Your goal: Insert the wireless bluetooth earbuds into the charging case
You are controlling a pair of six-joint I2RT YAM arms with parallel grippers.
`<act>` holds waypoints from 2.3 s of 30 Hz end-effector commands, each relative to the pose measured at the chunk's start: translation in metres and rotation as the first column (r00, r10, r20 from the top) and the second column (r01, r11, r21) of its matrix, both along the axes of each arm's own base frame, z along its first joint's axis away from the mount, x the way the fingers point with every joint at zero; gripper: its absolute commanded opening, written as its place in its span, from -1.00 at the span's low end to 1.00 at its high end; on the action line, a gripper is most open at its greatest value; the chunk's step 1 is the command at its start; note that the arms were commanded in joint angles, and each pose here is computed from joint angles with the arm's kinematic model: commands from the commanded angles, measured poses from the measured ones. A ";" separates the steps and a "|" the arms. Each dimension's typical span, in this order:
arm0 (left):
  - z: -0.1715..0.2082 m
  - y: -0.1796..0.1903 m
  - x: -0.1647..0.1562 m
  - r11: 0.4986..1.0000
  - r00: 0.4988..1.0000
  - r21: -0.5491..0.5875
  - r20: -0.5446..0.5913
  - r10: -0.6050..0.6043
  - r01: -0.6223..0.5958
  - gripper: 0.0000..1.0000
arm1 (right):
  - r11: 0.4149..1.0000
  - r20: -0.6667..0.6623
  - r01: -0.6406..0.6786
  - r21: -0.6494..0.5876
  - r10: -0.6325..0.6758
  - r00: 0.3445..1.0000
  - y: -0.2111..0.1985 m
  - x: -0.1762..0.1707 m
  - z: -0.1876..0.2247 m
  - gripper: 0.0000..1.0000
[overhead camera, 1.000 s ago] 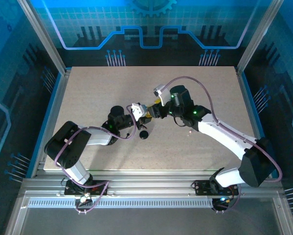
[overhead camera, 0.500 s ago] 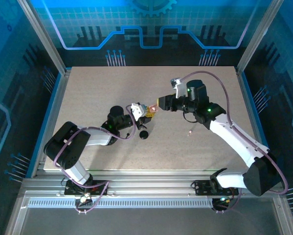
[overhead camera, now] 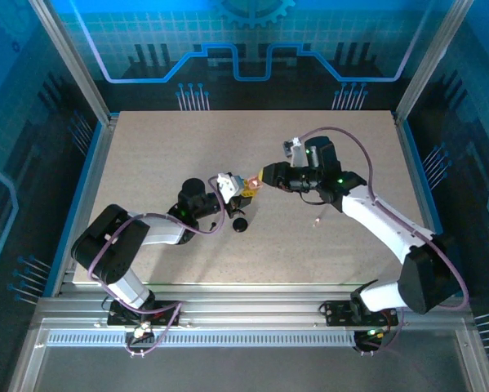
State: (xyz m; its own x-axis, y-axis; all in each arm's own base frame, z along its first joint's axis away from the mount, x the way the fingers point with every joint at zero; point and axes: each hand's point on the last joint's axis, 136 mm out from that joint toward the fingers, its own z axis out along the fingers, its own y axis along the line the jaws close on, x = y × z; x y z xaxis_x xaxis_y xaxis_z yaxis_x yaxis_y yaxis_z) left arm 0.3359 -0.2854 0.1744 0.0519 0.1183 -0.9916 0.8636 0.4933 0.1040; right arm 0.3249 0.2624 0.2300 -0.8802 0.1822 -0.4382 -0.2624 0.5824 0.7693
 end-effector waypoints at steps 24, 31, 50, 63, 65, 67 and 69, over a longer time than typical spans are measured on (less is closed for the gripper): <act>0.020 0.000 -0.006 0.999 0.998 -0.040 0.061 -0.001 0.004 -0.72 | 0.995 0.000 -0.089 0.052 0.089 0.996 0.028 0.003 -0.001 -0.46; 0.020 0.001 -0.007 0.999 0.998 -0.040 0.061 0.000 0.002 -0.72 | 0.993 0.013 -0.099 0.057 0.099 0.995 0.030 0.003 0.002 -0.46; 0.018 0.006 -0.020 0.999 0.999 -0.034 0.051 -0.005 0.006 -0.73 | 0.990 0.002 -0.010 -0.141 0.010 1.000 -0.021 -0.024 0.013 -0.42; -0.002 0.002 -0.038 0.998 0.999 0.031 -0.027 -0.045 0.046 -0.72 | 0.929 -0.196 0.064 -0.365 -0.144 0.970 -0.117 -0.048 -0.020 -0.37; -0.002 0.000 -0.041 0.998 0.998 0.035 -0.028 -0.053 0.054 -0.73 | 0.915 -0.223 0.062 -0.398 -0.162 0.961 -0.127 -0.050 -0.029 -0.37; -0.004 -0.002 -0.043 0.997 0.998 0.039 -0.032 -0.059 0.060 -0.73 | 0.896 -0.244 0.058 -0.440 -0.181 0.953 -0.138 -0.050 -0.039 -0.37; -0.004 -0.002 -0.044 0.997 0.998 0.042 -0.033 -0.061 0.062 -0.73 | 0.883 -0.256 0.040 -0.468 -0.179 0.950 -0.144 -0.050 -0.045 -0.37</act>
State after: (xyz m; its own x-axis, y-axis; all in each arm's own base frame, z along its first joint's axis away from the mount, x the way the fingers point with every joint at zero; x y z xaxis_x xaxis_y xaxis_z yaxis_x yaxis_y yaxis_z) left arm 0.2990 -0.2864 0.1674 0.0055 0.1494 -0.9888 0.8902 0.4497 0.0729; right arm 0.2860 0.1345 0.1971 -0.9429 0.1709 -0.2860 -0.0017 0.8560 0.5170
